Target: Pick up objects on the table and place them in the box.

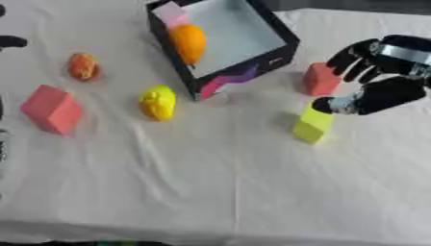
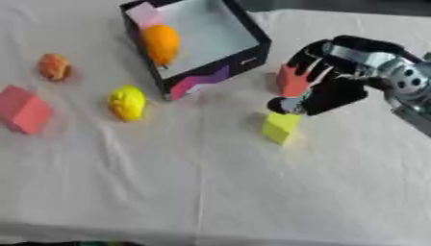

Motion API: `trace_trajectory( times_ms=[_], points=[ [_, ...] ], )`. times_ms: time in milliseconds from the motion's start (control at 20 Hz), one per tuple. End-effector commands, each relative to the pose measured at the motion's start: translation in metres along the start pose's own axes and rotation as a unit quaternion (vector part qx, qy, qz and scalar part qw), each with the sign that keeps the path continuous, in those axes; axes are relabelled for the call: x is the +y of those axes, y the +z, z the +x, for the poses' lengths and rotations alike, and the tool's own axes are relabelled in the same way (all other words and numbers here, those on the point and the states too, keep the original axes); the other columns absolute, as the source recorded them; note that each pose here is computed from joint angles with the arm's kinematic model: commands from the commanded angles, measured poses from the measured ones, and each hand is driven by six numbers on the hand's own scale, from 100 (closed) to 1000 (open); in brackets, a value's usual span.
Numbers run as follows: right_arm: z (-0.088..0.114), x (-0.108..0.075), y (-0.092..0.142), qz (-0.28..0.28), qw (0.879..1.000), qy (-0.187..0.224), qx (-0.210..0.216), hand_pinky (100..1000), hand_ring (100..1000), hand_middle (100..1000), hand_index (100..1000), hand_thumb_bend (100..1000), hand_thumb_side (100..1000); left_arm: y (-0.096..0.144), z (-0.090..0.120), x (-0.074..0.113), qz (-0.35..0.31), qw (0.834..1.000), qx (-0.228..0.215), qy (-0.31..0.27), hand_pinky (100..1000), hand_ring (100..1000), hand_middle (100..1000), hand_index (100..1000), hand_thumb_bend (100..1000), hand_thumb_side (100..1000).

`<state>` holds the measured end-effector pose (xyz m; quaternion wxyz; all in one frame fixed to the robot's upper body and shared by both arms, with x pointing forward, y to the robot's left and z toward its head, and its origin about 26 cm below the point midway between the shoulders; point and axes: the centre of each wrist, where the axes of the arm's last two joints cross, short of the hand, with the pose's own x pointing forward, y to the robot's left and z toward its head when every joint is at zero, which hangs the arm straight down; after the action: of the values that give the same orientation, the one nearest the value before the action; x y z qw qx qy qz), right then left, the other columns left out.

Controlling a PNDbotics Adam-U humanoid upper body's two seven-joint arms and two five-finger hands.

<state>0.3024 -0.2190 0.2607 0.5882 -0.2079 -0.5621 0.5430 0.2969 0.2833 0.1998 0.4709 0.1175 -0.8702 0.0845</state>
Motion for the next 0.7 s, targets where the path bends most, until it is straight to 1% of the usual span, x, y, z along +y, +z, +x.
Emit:
trace_trajectory(
  times_ms=[50,300,550,600,700],
  points=[
    [-0.004,-0.001,-0.001,0.0,1.0,0.011,0.009,796,779,749,833,496,334,-0.003,0.008,0.002,-0.007,1.0,-0.016,-0.007,521,775,736,786,336,782],
    [-0.014,0.007,-0.012,0.01,1.0,0.018,0.024,792,769,750,825,484,321,-0.003,0.008,0.002,-0.009,1.0,-0.015,-0.007,521,776,736,786,334,783],
    [-0.024,0.012,-0.024,0.011,0.999,0.03,0.035,787,765,753,824,455,270,-0.003,0.008,0.001,-0.011,1.0,-0.014,-0.006,521,776,736,786,332,784],
    [-0.026,0.013,-0.026,0.011,0.999,0.031,0.037,787,765,753,824,459,279,-0.003,0.008,0.001,-0.012,1.0,-0.014,-0.006,521,776,736,786,332,785],
    [-0.028,0.014,-0.03,0.009,0.999,0.034,0.039,782,761,752,825,453,262,-0.003,0.008,0.001,-0.013,1.0,-0.013,-0.006,520,777,736,783,331,786]
  ],
)
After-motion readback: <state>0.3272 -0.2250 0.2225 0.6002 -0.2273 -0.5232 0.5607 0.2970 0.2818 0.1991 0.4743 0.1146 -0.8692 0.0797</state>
